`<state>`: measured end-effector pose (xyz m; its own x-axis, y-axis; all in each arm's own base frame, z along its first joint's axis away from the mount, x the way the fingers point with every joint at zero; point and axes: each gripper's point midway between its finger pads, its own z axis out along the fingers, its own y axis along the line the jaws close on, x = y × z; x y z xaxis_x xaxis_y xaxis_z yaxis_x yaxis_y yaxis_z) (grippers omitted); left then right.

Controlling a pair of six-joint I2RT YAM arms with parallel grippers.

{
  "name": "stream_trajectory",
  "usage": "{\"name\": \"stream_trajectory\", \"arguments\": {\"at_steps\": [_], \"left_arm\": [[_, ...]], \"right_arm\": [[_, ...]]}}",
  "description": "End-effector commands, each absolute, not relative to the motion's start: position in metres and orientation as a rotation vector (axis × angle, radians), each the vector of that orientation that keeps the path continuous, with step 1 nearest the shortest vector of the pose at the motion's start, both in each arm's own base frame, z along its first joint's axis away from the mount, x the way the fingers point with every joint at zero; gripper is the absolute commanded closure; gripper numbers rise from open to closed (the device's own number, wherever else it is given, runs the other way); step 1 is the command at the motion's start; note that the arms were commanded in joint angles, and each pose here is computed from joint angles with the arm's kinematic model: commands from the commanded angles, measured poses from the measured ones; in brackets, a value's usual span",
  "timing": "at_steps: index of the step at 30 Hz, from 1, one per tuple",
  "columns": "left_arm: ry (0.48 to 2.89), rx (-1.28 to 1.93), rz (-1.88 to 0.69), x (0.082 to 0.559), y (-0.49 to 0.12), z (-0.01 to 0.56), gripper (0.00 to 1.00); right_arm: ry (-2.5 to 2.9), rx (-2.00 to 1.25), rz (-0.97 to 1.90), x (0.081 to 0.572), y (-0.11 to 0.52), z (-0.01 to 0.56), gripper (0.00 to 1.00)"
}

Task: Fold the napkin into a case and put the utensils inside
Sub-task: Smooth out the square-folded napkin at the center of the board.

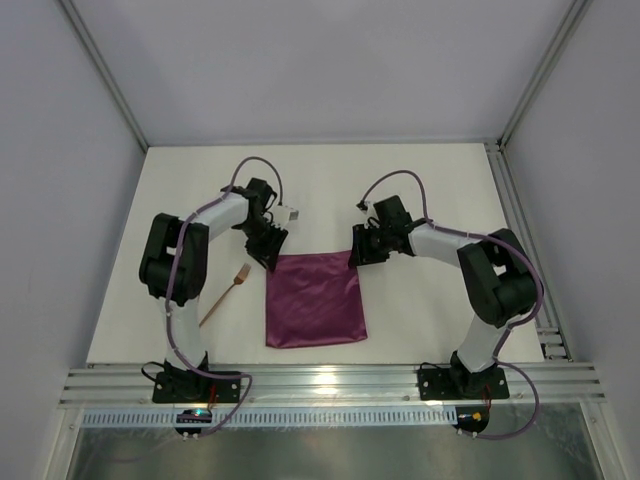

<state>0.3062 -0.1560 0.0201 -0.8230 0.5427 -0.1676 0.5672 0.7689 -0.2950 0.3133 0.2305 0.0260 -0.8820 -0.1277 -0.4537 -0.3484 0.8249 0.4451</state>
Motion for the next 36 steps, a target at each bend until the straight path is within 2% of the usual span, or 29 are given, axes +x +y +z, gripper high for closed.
{"name": "stream_trajectory", "arguments": {"at_steps": [1, 3, 4, 6, 9, 11, 16, 20, 24, 29, 34, 36], "left_arm": [[2.852, 0.926, -0.527, 0.309, -0.164, 0.019, 0.74], [2.838, 0.916, -0.523, 0.311, -0.164, 0.024, 0.81], [2.83, 0.92, -0.523, 0.311, -0.165, 0.026, 0.81], [2.809, 0.923, -0.509, 0.313, -0.164, 0.031, 0.78], [2.801, 0.924, -0.464, 0.316, -0.159, 0.035, 0.67], [2.799, 0.918, -0.439, 0.317, -0.157, 0.036, 0.67], [2.779, 0.908, -0.445, 0.317, -0.159, 0.044, 0.68], [2.785, 0.915, -0.446, 0.314, -0.16, 0.041, 0.74], [2.781, 0.931, -0.464, 0.313, -0.162, 0.038, 0.73], [2.803, 0.926, -0.42, 0.318, -0.158, 0.028, 0.67], [2.78, 0.912, -0.52, 0.318, -0.174, 0.033, 0.71], [2.78, 0.94, -0.553, 0.311, -0.181, 0.032, 0.73]], "right_arm": [[2.529, -0.37, 0.781, 0.33, 0.241, 0.041, 0.61], [2.533, -0.371, 0.783, 0.329, 0.241, 0.04, 0.65], [2.533, -0.369, 0.784, 0.33, 0.242, 0.039, 0.67], [2.537, -0.368, 0.782, 0.329, 0.241, 0.038, 0.7], [2.541, -0.367, 0.774, 0.327, 0.239, 0.038, 0.73], [2.54, -0.368, 0.769, 0.327, 0.238, 0.038, 0.76], [2.539, -0.371, 0.763, 0.327, 0.237, 0.039, 0.76], [2.537, -0.372, 0.765, 0.326, 0.237, 0.04, 0.78], [2.54, -0.374, 0.764, 0.326, 0.237, 0.039, 0.8], [2.541, -0.376, 0.765, 0.325, 0.237, 0.038, 0.79], [2.548, -0.374, 0.77, 0.325, 0.238, 0.035, 0.8], [2.548, -0.371, 0.776, 0.325, 0.238, 0.035, 0.84]]}}
